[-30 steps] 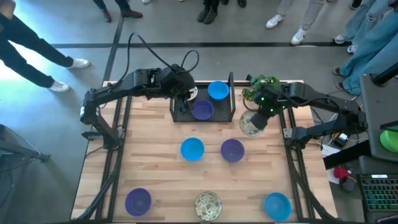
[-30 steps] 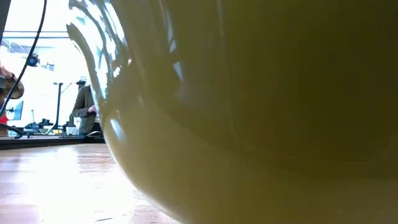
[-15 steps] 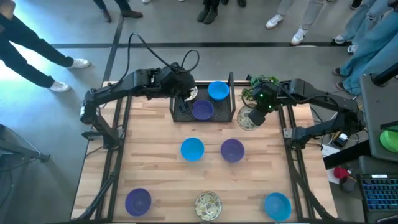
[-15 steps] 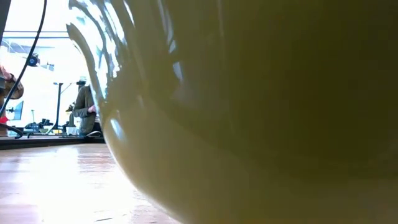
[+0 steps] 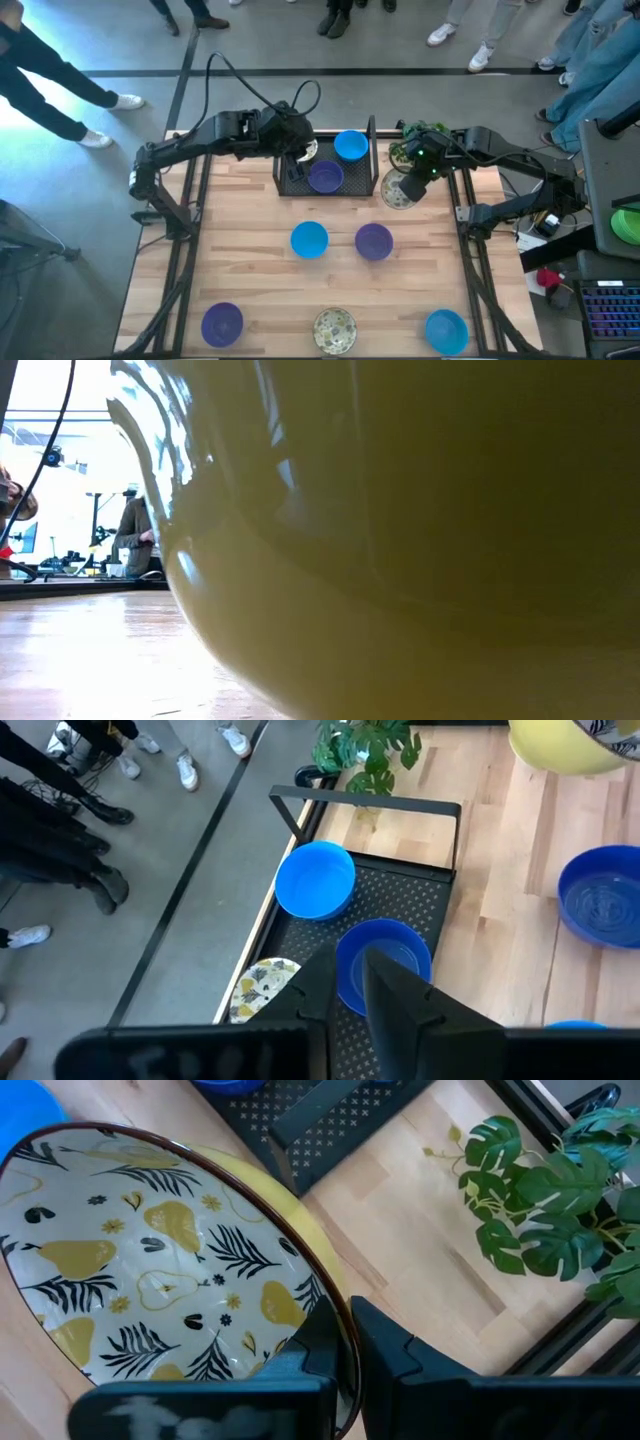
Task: Pick & Place Mini bowls
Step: Stack the top white bowl on top of the white bowl on the shelf
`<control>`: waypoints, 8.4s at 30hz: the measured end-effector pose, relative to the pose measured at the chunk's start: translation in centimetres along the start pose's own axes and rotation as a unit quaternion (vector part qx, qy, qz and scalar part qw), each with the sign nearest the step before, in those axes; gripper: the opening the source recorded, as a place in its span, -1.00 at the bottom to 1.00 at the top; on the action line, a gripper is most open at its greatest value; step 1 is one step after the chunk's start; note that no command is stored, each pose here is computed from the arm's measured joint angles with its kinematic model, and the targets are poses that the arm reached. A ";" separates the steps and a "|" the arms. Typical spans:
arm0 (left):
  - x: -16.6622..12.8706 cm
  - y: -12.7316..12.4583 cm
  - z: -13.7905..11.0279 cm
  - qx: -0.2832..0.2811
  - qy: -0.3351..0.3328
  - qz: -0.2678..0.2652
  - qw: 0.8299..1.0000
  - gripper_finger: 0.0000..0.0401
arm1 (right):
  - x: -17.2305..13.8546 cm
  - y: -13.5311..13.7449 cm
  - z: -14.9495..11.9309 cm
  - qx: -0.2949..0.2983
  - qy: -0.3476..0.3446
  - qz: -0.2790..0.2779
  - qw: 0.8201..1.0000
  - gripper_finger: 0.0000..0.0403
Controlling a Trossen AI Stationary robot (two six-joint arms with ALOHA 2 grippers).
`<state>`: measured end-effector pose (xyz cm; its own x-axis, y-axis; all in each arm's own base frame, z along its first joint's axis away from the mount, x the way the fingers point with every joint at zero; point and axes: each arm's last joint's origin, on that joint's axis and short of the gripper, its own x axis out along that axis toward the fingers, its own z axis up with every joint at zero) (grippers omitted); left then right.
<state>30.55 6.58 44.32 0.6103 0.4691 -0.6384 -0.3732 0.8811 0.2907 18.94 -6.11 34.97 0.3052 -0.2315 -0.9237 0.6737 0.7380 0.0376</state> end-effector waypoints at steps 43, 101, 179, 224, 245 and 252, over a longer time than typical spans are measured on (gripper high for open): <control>4.0 -2.2 2.2 -0.091 -0.145 -0.035 0.985 -0.19 | 0.6 1.8 6.5 -0.001 -0.296 -0.096 0.950 -0.95; 9.9 -3.3 1.8 -0.235 -0.155 0.123 0.952 -0.71 | 0.8 2.4 7.8 0.003 -0.339 -0.085 0.937 -0.94; 10.2 -2.8 1.0 -0.294 -0.127 0.122 0.939 -0.98 | -0.5 2.4 7.0 -0.050 -0.330 -0.002 0.943 0.10; 11.6 14.9 -7.1 -0.182 0.106 -0.086 0.974 -0.98 | -5.5 0.0 2.5 -0.063 -0.336 0.059 0.938 0.10; 12.3 15.5 -5.9 -0.045 0.134 -0.073 0.987 -0.98 | -5.5 0.1 2.6 -0.033 -0.334 0.067 0.940 0.10; 14.2 16.1 -4.9 -0.030 0.186 -0.087 0.978 -0.98 | -5.5 0.1 2.6 -0.032 -0.335 0.064 0.940 0.10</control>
<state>29.80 27.16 36.43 0.3748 0.2485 -0.8932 -0.3337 0.9350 0.1200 19.05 -6.45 41.00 0.7506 -0.4694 -0.4651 0.5676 0.8184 0.0900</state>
